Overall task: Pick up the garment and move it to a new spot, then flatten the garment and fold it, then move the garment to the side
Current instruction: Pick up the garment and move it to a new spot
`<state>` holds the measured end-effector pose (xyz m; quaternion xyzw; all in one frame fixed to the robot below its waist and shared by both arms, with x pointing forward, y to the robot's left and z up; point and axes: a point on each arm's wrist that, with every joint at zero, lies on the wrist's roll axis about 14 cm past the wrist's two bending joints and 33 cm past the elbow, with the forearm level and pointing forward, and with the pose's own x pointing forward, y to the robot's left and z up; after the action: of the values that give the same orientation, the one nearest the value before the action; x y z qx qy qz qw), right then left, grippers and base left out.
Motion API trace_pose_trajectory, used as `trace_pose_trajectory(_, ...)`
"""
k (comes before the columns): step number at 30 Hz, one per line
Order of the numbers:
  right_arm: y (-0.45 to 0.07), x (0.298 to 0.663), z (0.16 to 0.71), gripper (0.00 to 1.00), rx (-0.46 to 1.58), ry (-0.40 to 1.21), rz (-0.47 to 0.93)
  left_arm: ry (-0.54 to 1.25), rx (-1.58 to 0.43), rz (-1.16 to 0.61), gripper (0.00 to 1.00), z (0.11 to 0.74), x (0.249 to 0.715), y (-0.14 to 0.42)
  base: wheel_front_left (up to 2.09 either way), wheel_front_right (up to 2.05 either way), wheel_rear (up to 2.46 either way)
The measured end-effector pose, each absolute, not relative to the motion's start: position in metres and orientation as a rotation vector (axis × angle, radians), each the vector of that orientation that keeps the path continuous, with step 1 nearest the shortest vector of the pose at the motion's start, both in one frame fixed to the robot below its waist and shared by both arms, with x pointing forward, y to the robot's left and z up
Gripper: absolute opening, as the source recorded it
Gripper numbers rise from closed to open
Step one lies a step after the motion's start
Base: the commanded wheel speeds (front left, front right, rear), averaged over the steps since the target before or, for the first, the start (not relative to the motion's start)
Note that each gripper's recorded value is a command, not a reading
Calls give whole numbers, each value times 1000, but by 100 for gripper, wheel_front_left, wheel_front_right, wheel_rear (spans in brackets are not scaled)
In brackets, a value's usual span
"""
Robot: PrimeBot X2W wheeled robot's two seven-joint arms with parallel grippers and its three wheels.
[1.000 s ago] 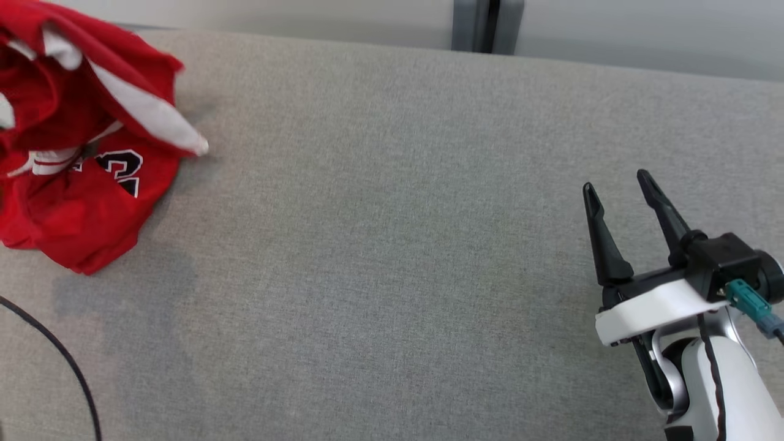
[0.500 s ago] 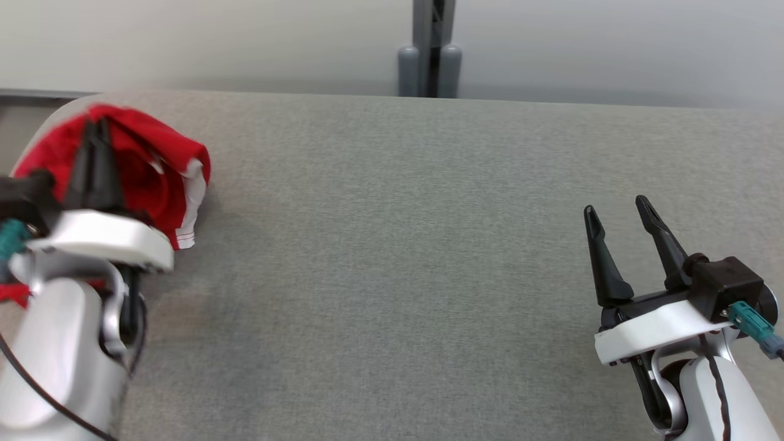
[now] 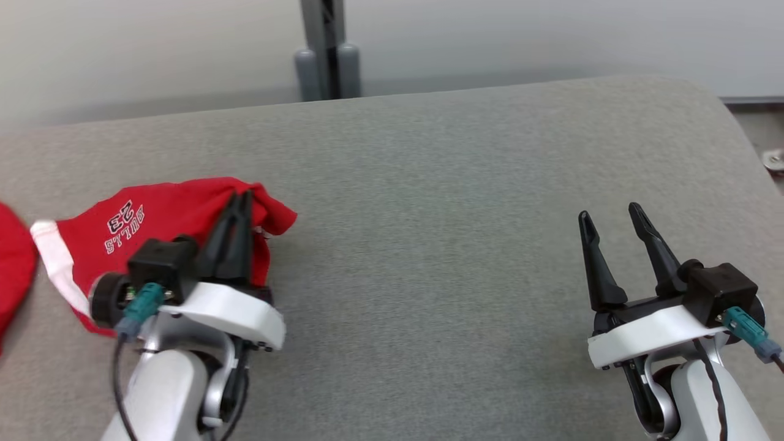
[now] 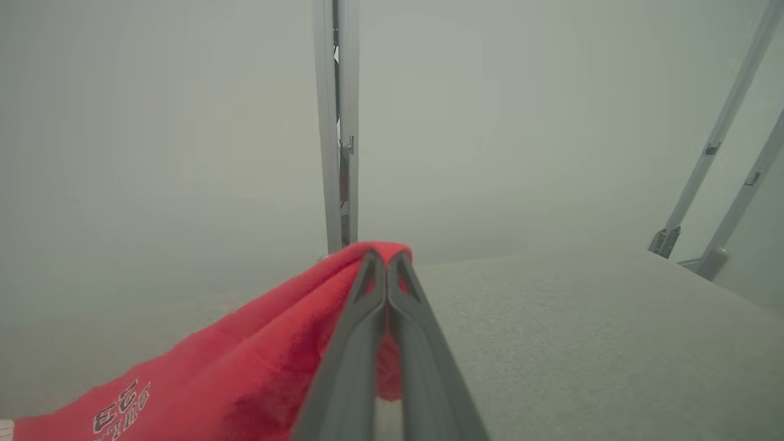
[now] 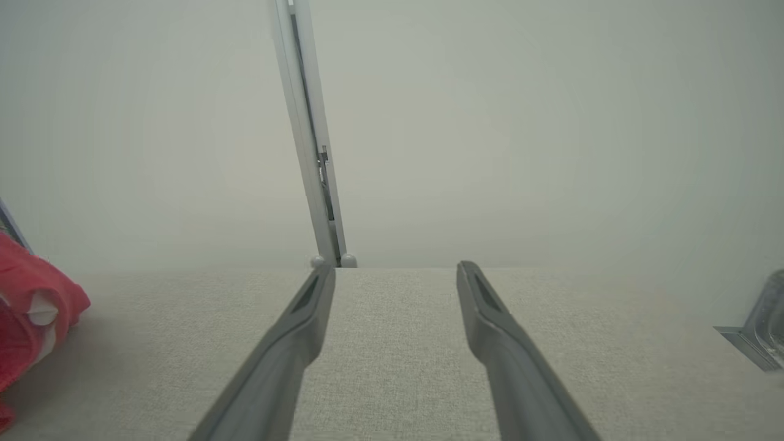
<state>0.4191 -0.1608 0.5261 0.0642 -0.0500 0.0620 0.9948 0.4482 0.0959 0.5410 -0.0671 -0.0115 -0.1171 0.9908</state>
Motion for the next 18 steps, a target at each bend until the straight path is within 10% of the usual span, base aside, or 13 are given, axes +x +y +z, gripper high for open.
trace_pose_trajectory(18,-239,391,501,100,125,-48,-109,216,-208,-744,0,474,447,-93,0,0,0)
